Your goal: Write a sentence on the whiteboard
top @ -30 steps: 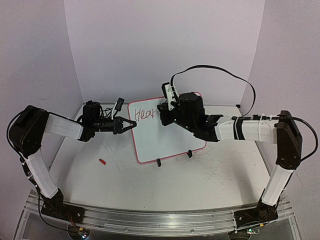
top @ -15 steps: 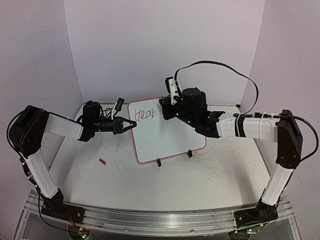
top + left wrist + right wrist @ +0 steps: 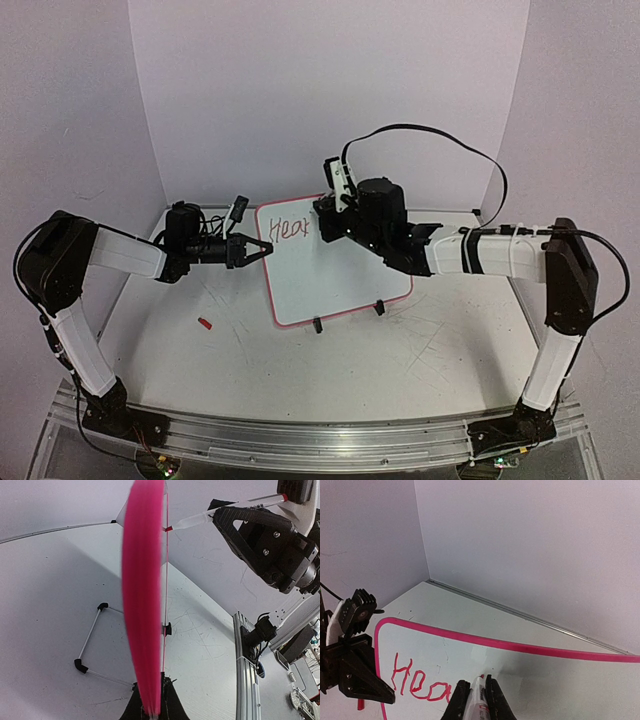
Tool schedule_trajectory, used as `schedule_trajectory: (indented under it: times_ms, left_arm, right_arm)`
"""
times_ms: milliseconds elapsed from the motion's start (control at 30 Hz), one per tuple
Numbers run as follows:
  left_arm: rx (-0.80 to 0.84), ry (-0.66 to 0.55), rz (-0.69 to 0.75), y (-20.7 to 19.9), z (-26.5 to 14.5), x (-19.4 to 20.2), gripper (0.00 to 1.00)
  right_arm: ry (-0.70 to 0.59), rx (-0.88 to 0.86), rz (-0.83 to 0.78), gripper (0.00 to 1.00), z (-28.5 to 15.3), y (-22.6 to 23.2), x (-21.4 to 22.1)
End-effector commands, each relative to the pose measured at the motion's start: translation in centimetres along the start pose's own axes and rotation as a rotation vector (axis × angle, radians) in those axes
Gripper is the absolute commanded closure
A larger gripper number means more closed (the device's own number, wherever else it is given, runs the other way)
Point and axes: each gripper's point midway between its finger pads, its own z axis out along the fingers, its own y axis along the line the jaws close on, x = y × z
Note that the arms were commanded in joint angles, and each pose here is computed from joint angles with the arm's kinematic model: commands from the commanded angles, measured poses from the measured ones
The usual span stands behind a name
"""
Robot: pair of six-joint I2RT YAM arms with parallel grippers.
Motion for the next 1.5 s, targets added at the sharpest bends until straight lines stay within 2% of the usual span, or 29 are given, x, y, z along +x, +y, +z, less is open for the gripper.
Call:
schedule_trajectory:
  times_ms: [0,1000,1300,1367,1467]
  left_arm:
    - [-0.063,-0.040,0.128,0.7,-0.1,-1.9,1.00]
    - [-0.064,-0.041,0.130,0.6,-0.2,-2.0,1.00]
    - [-0.064,-0.039,0.129,0.7,-0.2,-1.9,1.00]
    - [-0.064,-0.039,0.128,0.7,-0.2,-1.9,1.00]
    - [-0.061,-0.039,0.129,0.6,-0.2,-1.9,1.00]
  right_arm:
    - [-0.029,0.014,-0.001,1.00,0.2,-0.2,-1.2]
    - [0.073,0.028,0.045,1.00,-1.8,-0.9,3.4]
    - [0.003,0.121,0.022,1.00,-3.0,-2.6,0.4]
    - [-0.021,0.104,0.026,1.00,-3.3,-2.3,-0.7]
    - [-0.050,-0.013,0.046,1.00,-3.8,-0.5,-1.8]
